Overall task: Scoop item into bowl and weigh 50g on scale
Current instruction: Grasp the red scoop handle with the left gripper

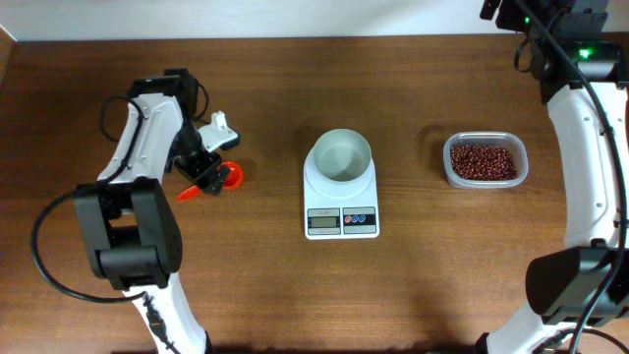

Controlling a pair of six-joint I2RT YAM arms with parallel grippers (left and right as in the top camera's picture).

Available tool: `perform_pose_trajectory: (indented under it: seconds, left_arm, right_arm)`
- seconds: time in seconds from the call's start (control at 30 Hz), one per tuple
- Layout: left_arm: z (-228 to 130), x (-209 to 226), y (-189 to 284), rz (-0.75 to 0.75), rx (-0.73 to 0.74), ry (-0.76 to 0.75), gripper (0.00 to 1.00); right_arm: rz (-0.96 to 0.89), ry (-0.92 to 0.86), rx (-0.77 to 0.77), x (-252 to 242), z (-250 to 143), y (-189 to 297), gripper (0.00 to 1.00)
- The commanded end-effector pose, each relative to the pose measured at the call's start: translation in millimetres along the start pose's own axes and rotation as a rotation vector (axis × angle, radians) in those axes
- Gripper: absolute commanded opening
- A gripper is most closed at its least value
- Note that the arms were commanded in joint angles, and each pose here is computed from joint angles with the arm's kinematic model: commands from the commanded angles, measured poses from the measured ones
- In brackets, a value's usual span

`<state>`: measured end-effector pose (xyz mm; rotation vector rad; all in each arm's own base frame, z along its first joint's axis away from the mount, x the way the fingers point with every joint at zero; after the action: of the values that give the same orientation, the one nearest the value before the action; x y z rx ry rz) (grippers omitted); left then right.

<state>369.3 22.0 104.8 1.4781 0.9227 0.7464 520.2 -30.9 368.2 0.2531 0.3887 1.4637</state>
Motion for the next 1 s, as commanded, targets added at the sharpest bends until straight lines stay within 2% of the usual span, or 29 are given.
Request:
perform_pose_trajectory:
  seconds: [0.0, 0.1, 0.27, 0.33, 0.5, 0.57, 0.63, 0.7, 0.87, 0.9, 0.97]
  left_arm:
    - [5, 12, -21, -0.028, -0.005, 0.004, 0.89]
    - [11, 15, -34, -0.03, -0.001, 0.004, 0.84]
    - [15, 17, -52, -0.048, 0.019, 0.004, 0.55]
    - [22, 15, -52, -0.067, -0.021, 0.004, 0.47]
    - [25, 13, -58, -0.082, -0.048, 0.005, 0.35]
    - [30, 5, -63, -0.139, -0.088, 0.012, 0.33]
    - [37, 3, -65, -0.165, -0.129, 0.059, 0.3]
    - [48, 9, -64, -0.151, -0.176, 0.174, 0.27]
    - [73, 26, -59, -0.14, -0.29, 0.561, 0.35]
    - [77, 28, -58, -0.141, -0.311, 0.606, 0.4]
    - [88, 28, -54, -0.192, -0.368, 0.656, 0.57]
  right_arm:
    - [-0.006, -0.005, 0.005, -2, 1, 0, 0.99]
    - [-0.005, -0.004, 0.011, -1, 0, 0, 0.99]
    - [-0.005, -0.004, 0.011, -1, 0, 0, 0.99]
    - [-0.005, -0.004, 0.011, -1, -1, 0, 0.99]
    - [-0.004, -0.003, 0.028, -1, -4, 0, 0.99]
    - [-0.004, -0.003, 0.03, -1, -4, 0, 0.99]
    - [-0.004, -0.003, 0.03, -1, -4, 0, 0.99]
    - [-0.004, -0.003, 0.03, -1, -4, 0, 0.99]
    - [-0.003, -0.003, 0.032, -1, -5, 0, 0.99]
    - [-0.003, -0.003, 0.033, -1, -5, 0, 0.99]
    - [-0.002, -0.002, 0.038, -1, -6, 0, 0.99]
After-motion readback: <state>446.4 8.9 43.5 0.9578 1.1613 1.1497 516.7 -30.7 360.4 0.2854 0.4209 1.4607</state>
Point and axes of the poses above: each gripper's point midway between its finger pads, its own y axis back along the fingers, its own x axis along the line the jaws close on, z = x × y, the point moved 4 cm from there along y, back along the fingers, and after that the axes turned 11 degrees about y, right-handed, at the moved point
